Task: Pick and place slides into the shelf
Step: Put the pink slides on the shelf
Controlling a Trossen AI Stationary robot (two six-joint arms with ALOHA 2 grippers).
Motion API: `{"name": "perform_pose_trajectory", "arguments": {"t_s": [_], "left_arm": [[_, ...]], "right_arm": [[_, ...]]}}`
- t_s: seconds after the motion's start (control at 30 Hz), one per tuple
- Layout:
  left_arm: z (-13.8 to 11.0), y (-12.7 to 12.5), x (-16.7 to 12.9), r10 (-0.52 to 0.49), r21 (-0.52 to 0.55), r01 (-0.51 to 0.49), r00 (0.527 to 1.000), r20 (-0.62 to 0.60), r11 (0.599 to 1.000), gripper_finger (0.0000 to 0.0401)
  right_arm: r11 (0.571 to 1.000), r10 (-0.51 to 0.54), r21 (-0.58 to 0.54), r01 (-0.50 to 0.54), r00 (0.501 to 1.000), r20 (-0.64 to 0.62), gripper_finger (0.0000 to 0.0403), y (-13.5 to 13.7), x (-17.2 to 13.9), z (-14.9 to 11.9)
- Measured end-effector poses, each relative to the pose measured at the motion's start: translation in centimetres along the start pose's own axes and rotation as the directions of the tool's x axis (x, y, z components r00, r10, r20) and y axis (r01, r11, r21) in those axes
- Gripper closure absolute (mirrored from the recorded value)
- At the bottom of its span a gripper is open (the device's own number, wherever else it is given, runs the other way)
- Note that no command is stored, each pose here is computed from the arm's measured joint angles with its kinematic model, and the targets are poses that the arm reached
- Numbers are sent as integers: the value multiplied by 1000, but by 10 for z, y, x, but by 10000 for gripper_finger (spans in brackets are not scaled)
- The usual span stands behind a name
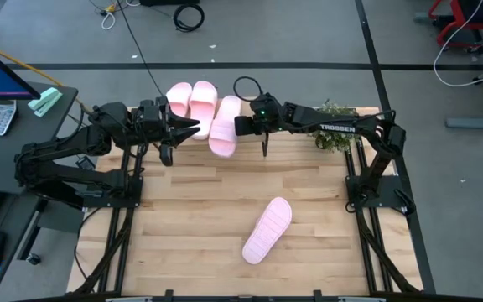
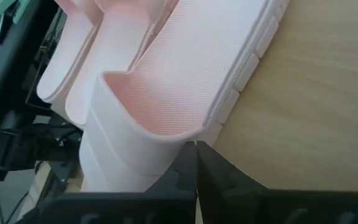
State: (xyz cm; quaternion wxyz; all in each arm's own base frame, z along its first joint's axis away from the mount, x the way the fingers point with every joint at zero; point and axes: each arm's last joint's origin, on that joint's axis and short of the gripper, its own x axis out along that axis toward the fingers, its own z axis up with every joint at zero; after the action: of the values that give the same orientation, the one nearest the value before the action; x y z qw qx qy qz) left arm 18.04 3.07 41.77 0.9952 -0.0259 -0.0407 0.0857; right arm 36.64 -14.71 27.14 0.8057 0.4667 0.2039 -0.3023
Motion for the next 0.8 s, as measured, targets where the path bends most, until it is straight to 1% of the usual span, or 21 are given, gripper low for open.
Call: {"name": "perform_pose_trajectory", "arguments": {"t_s": [0.23, 0.37, 0.5, 0.8], "left_arm": [[0, 0, 0, 0, 0, 0, 1000, 0, 1000, 303], [0, 0, 0, 0, 0, 0, 1000, 0, 1000, 306], [0, 0, 0, 0, 1, 0, 1000, 1, 1000, 305], [2, 0, 0, -1, 2, 1, 1000, 18, 1000, 308]], "right_arm": [[999, -13, -43, 14, 1000, 24, 403, -1, 0, 2], [998, -4, -61, 5, 999, 31, 403, 0, 0, 3], [995, 9, -103, -5, 999, 44, 403, 1, 0, 4], [993, -7, -114, 14, 998, 62, 403, -7, 1, 14]]}}
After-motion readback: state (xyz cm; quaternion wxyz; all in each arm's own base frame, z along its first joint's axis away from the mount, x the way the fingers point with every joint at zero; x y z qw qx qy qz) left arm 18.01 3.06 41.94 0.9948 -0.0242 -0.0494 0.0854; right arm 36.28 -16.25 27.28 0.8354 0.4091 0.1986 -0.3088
